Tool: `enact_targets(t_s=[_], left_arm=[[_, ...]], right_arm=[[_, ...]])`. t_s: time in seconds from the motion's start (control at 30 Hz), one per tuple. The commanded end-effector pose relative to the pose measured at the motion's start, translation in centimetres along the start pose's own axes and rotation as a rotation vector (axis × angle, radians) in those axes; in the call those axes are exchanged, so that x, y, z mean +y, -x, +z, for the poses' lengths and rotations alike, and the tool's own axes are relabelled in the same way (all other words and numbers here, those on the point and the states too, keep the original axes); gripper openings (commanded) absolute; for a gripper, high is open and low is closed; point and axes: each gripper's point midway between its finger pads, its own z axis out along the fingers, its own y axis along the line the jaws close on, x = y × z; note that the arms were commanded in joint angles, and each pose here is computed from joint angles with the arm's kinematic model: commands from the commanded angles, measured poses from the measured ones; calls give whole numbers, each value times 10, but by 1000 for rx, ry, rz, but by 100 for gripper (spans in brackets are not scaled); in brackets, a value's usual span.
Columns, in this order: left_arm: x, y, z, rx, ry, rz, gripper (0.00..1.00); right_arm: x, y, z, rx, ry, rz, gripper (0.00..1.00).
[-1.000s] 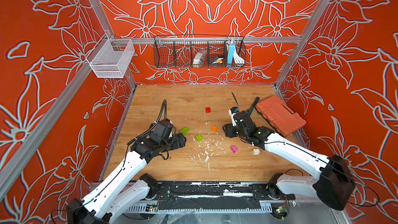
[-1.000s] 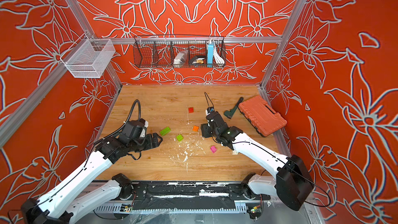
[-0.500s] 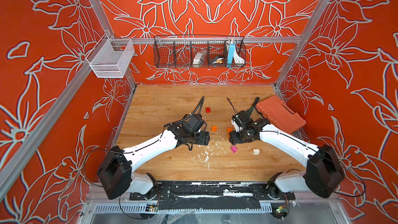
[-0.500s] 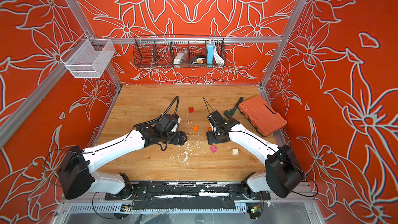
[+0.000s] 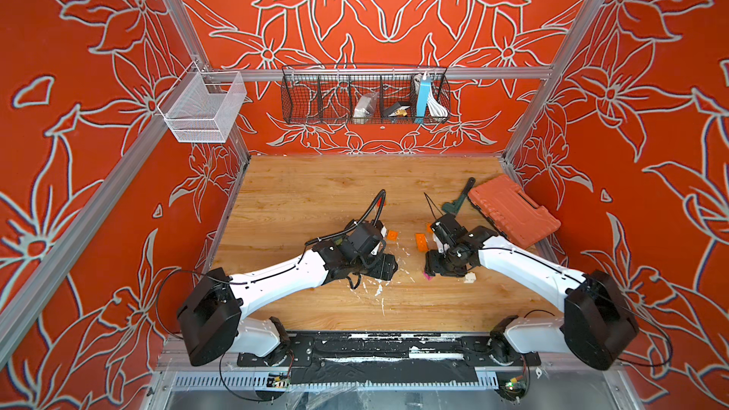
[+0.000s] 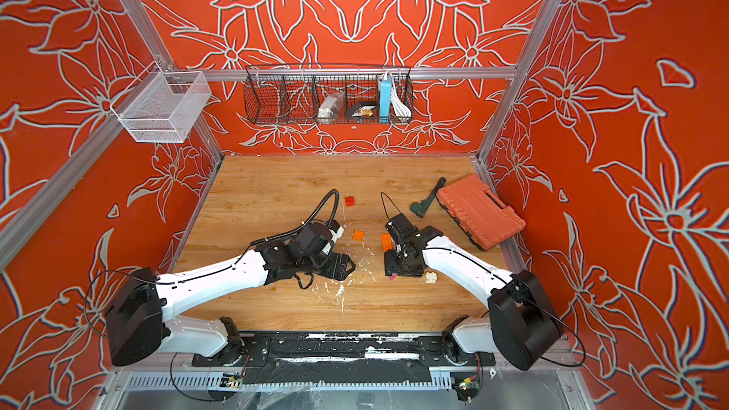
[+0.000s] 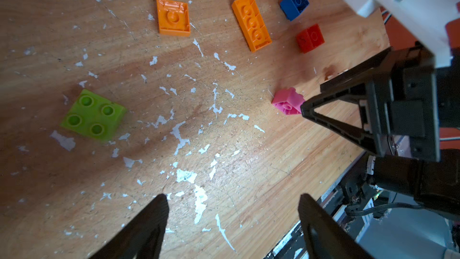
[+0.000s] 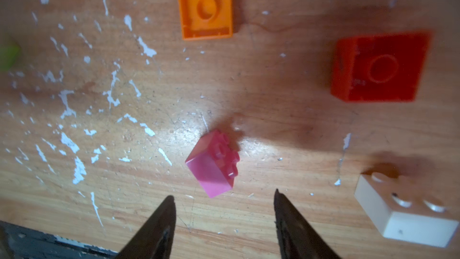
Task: Assemble the letter r with lego
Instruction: Pick up the lego brick from the center of the board.
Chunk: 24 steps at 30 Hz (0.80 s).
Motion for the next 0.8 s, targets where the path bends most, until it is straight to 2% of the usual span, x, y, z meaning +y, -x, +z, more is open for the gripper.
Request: enact_targets(t_s=[0.0, 0.13, 0.4, 0.77], left_arm=[[-8, 5, -5, -24, 47, 131, 84], [-33, 7, 10, -1, 56, 312, 84], [-88, -2, 67, 93, -1, 560, 80], [-92, -8, 116, 152, 22, 637, 79]], right_arm=[[-17, 10, -19, -126, 2, 233, 68], [-40, 16, -31, -148, 131, 396, 67], [-73, 20, -53, -134, 313, 574, 66], [-86, 15, -63, -150, 361, 631, 65]])
